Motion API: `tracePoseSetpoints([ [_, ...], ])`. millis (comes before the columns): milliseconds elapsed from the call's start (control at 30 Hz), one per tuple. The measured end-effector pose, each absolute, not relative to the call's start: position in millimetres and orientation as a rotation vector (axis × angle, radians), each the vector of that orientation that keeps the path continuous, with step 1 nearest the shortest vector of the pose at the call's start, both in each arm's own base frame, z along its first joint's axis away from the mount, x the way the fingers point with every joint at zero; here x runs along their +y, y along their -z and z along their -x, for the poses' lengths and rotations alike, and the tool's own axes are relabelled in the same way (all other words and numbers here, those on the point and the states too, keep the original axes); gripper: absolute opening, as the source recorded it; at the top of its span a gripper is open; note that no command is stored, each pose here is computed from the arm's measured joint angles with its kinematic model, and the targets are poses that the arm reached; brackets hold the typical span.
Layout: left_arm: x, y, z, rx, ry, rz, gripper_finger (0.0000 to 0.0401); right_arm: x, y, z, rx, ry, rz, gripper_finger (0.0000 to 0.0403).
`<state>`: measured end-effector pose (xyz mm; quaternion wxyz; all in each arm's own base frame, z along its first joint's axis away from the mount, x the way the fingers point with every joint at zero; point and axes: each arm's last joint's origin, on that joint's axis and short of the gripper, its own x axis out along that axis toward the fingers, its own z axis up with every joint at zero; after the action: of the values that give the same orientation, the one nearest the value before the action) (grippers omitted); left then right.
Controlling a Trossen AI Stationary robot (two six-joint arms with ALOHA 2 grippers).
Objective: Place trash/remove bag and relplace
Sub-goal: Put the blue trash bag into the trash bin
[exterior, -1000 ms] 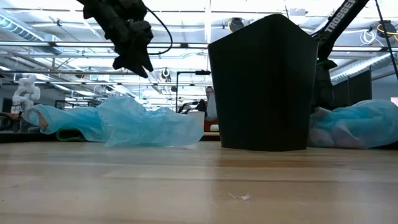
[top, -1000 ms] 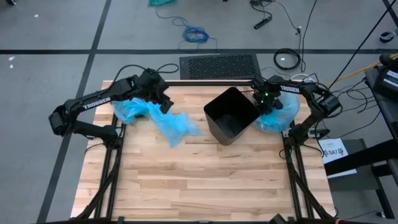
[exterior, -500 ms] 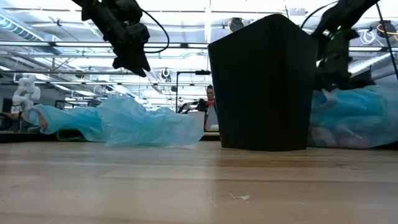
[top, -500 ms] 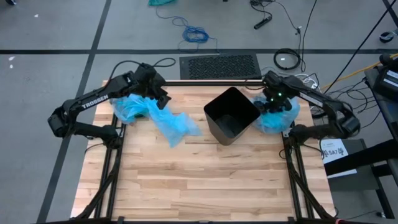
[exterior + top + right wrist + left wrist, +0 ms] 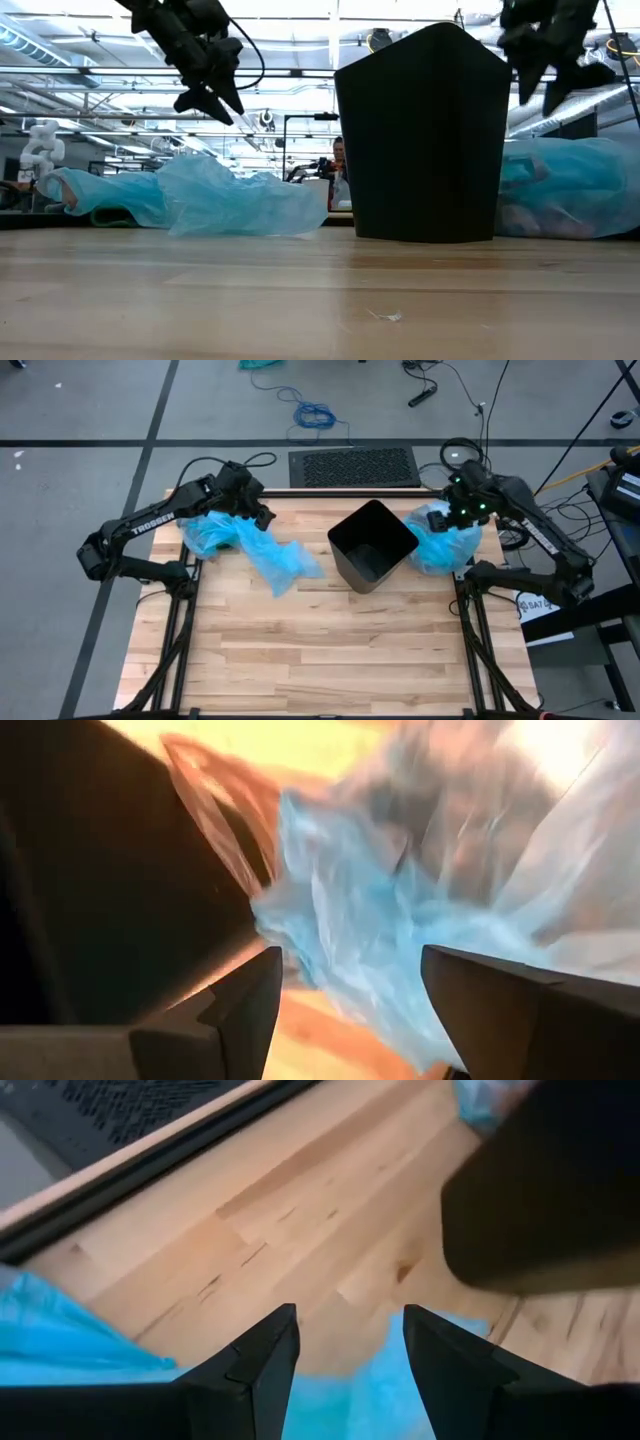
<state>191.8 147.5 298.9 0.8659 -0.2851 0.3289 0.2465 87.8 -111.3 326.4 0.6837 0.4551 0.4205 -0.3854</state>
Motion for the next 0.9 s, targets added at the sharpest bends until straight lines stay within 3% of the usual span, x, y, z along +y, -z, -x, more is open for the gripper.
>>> tracePoseSetpoints([
  [433, 113, -303, -195, 0.569, -0.915, 0.933, 0.0182, -93, -403, -72, 0.733, 0.861, -0.701, 0.0231],
  [633, 75, -296, -192, 0.598, -1.149, 0.995, 0.0153, -88, -411, -69, 0.695, 0.829, -0.588, 0.0231],
  [900, 65, -297, -201, 0.350, -1.284, 1.113, 0.0141, -87, -412, -68, 0.726, 0.787, -0.486, 0.0231],
])
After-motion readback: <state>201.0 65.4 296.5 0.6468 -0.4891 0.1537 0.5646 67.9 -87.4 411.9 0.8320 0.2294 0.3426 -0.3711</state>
